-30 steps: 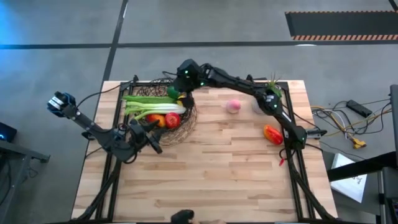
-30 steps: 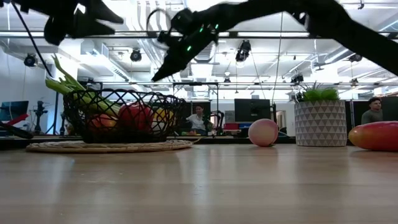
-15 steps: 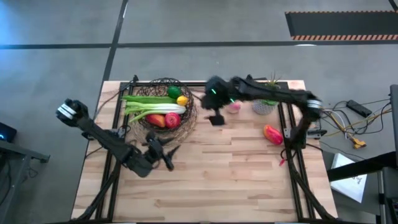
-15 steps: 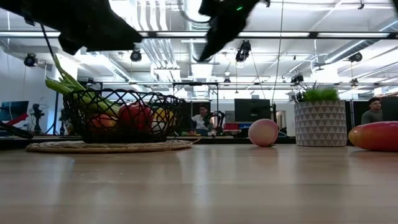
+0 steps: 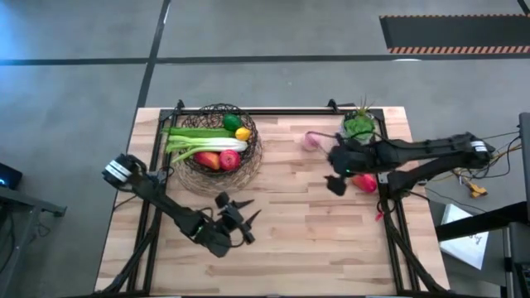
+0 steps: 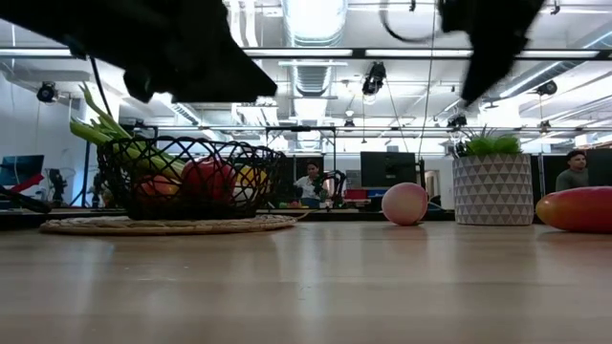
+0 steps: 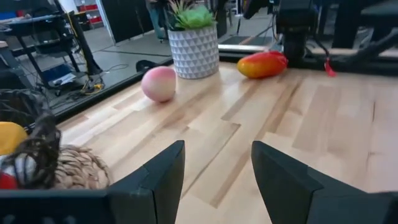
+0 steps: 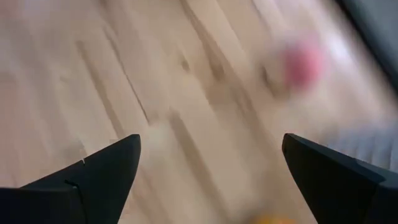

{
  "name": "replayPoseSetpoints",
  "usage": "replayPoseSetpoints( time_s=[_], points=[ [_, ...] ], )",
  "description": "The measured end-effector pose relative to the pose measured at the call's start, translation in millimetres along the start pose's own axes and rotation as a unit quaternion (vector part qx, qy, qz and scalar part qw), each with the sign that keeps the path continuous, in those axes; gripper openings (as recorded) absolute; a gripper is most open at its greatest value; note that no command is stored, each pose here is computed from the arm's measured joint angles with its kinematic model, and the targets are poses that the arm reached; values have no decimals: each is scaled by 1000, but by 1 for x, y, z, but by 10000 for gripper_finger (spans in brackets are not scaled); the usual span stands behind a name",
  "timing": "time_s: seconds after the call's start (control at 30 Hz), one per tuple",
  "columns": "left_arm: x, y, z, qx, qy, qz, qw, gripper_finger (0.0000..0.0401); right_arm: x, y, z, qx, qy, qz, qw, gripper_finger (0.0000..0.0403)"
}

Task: Build produce basket
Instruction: Put the orange mango into the black mesh basket

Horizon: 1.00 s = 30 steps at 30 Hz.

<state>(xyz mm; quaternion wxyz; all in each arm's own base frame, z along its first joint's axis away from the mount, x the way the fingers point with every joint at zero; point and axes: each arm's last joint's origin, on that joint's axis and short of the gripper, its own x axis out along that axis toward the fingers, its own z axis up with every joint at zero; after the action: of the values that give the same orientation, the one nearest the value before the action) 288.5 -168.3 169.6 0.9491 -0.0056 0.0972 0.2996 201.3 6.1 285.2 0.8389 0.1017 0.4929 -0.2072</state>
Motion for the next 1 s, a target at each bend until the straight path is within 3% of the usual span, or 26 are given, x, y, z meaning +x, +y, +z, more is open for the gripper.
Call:
replayPoseSetpoints(
  time_s=[0.13, 0.33, 0.7, 1.0],
  points=[
    [6, -9, -9, 11, 10, -6, 1000, 171, 4, -12, -33, 108, 101, -19, 989, 382],
    [12, -14, -16, 13, 20, -16, 1000, 171, 18, -21, -57, 151, 180, -96, 967, 382],
    [14, -14, -17, 7, 28, -34, 999, 171, 60, -27, -62, 128, 263, -202, 935, 379],
    [14, -15, -17, 6, 28, -36, 999, 171, 101, -31, -65, 86, 364, -199, 906, 379]
  ],
)
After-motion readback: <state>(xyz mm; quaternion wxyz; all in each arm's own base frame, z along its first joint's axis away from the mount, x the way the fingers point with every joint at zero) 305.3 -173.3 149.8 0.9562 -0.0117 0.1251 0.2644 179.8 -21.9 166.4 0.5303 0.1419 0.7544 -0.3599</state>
